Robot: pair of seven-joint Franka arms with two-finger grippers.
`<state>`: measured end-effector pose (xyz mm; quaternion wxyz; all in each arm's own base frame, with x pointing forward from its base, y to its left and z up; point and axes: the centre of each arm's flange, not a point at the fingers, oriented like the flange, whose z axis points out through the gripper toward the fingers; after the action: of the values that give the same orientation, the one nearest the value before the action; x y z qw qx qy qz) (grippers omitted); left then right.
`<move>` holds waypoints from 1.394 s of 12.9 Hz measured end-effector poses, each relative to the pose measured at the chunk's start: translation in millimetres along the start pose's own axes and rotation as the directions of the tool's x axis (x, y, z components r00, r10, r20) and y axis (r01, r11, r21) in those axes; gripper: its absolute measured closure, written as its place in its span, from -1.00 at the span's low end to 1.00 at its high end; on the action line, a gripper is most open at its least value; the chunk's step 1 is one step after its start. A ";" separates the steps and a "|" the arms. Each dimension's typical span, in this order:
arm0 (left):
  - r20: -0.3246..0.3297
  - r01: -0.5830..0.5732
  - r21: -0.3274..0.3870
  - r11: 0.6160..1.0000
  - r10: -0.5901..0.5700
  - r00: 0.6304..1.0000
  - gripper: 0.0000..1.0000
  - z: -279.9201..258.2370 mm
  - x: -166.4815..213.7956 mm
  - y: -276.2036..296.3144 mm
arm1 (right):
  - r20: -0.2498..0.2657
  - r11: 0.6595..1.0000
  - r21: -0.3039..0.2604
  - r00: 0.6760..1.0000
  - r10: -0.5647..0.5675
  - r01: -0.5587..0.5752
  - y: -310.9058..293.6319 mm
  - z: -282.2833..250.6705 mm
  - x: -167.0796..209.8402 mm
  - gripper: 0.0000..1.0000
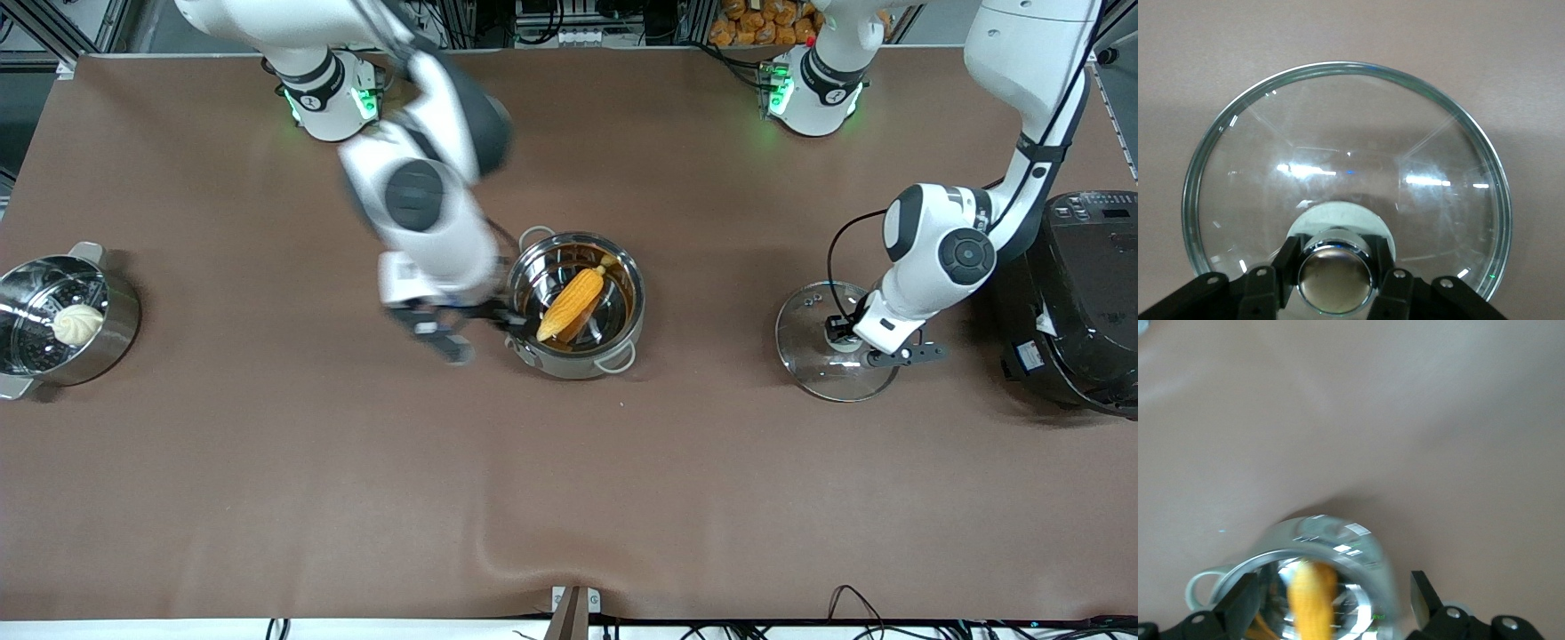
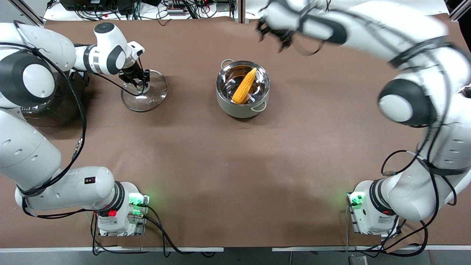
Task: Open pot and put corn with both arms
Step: 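Release the corn and withdraw the right gripper while the left gripper lowers the lid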
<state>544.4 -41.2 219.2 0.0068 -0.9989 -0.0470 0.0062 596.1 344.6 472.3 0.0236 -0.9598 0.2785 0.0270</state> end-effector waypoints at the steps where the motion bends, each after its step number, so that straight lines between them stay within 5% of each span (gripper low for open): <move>1: -0.006 -0.004 -0.002 1.000 0.004 1.000 -0.13 -1.3 0.9 2.6 | 0.024 0.997 -0.007 0.997 -0.071 0.071 38.9 -39.7 28.0 -1.00; 5: -0.064 -0.062 -0.029 0.998 0.060 0.996 -0.98 -29.6 13.0 47.5 | 0.025 0.962 0.023 0.962 -0.273 0.272 201.8 -122.8 133.5 -1.00; 8: -0.109 -0.088 -0.029 0.996 0.084 0.990 -1.00 -66.8 24.6 65.2 | 0.010 0.922 0.004 0.922 -0.388 0.388 280.1 -125.0 171.2 -1.00; 11: -0.057 -0.081 0.012 0.997 0.082 0.995 -1.00 -125.9 39.2 66.7 | -0.011 0.897 -0.017 0.897 -0.441 0.441 310.1 -129.9 172.6 -1.00; 18: -0.035 -0.076 0.048 0.996 0.078 0.996 -1.00 -241.3 51.8 75.4 | -0.015 0.887 -0.050 0.888 -0.460 0.458 339.3 -127.7 174.1 -1.00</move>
<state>606.2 -114.6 458.8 0.0307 -0.9994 -0.0082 -0.0109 566.1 -42.2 578.2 0.0040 -0.9989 0.0434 0.0144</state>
